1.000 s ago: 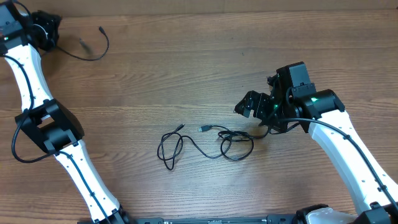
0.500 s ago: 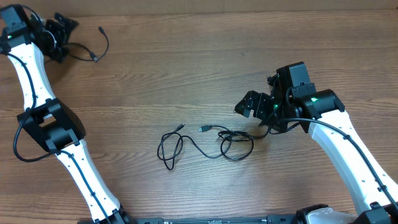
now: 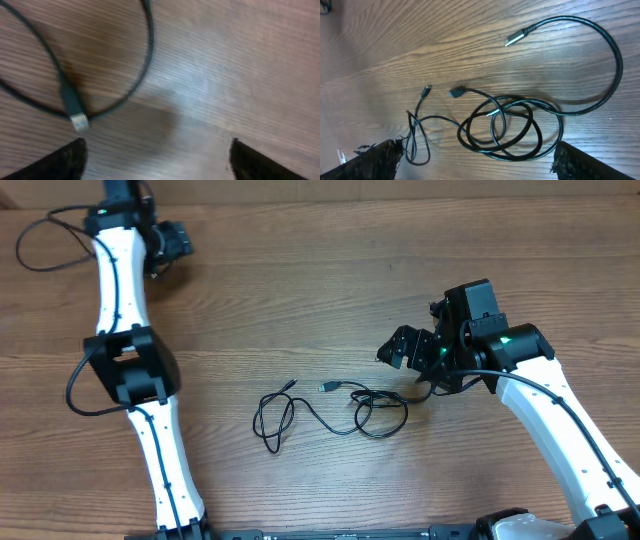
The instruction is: Untangle cables
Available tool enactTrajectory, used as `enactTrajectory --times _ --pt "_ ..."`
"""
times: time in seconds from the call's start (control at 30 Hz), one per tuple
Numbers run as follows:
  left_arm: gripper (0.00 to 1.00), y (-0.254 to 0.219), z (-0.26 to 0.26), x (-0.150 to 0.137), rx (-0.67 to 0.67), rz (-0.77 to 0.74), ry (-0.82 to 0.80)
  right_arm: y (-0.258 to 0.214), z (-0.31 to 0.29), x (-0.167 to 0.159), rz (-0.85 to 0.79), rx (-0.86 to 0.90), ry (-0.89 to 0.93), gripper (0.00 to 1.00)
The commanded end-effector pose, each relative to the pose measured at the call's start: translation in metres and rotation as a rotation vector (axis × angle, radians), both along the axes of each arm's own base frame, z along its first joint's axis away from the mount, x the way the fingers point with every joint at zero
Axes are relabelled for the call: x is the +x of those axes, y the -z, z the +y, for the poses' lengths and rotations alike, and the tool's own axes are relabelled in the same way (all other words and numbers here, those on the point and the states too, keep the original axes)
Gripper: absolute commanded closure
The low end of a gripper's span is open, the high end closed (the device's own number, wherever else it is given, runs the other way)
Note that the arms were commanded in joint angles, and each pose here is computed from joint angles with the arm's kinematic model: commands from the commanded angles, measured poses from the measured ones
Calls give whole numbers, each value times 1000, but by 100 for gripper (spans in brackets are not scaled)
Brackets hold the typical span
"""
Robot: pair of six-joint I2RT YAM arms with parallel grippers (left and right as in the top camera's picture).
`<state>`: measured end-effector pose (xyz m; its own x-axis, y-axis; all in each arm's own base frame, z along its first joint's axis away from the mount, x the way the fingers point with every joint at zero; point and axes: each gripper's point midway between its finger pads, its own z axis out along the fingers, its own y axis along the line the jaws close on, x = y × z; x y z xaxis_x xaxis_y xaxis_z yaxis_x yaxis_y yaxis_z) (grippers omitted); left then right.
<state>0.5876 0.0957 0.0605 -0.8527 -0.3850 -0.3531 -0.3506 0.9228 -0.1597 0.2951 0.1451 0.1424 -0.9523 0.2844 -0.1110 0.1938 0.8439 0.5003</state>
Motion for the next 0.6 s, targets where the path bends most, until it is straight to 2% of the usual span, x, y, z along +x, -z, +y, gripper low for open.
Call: enactTrajectory --times 0.0,0.13,0.27,0.57 --pt "1 -17 13 -12 64 25 -2 3 1 -2 13 1 -5 1" --pt "2 -55 6 -32 31 36 -17 3 2 -1 8 3 -6 0" --pt "2 -120 -9 -56 -17 -16 9 3 1 -1 -13 -9 -46 0" --pt "0 -231 -55 -117 -142 -146 148 -27 -25 -11 29 -47 -67 0"
